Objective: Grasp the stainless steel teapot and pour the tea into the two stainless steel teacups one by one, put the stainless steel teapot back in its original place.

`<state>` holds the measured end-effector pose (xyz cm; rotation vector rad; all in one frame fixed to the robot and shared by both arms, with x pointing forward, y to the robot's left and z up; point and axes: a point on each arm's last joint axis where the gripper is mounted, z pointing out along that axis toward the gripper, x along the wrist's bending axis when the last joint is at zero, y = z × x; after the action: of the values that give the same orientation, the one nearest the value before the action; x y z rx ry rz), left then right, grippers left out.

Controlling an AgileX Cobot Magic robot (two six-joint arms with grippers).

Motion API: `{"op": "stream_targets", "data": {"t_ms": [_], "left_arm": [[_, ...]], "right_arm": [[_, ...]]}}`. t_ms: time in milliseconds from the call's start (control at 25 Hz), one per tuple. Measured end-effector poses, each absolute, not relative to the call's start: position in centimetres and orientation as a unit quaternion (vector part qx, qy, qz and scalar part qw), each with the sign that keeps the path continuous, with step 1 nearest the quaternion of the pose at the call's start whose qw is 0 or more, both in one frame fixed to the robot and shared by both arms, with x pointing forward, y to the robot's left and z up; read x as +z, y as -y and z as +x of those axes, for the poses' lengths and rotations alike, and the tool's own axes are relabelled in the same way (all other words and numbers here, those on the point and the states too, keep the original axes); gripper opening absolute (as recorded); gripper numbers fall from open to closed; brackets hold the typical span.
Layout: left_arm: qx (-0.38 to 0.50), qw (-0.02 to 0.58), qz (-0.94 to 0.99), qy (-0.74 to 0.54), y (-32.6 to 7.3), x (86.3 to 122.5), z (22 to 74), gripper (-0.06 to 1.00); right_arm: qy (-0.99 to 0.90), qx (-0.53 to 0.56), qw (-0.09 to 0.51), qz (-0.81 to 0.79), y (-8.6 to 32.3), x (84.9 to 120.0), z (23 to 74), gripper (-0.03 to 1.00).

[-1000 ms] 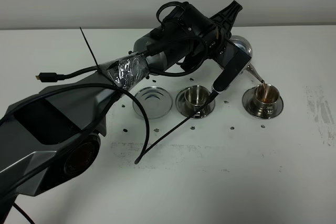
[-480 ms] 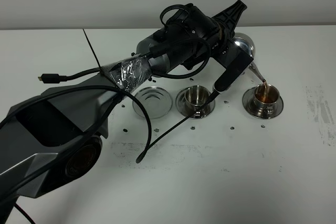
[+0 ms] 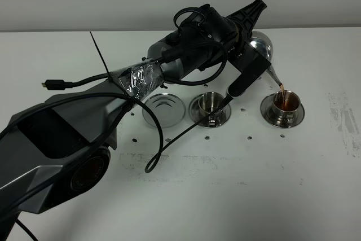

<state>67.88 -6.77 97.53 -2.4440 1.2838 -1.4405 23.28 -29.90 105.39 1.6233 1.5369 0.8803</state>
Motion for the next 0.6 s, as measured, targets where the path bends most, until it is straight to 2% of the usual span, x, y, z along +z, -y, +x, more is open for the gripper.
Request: {"op": "stream_targets", "data": {"t_ms": [600], "left_arm": [[-0.468, 0.022, -0.774, -0.426, 7.48, 97.63, 67.33, 0.20]], "right_arm": [[-0.597, 0.342, 0.361, 0.630, 29.90, 105.39, 23.28, 0.31]]}}
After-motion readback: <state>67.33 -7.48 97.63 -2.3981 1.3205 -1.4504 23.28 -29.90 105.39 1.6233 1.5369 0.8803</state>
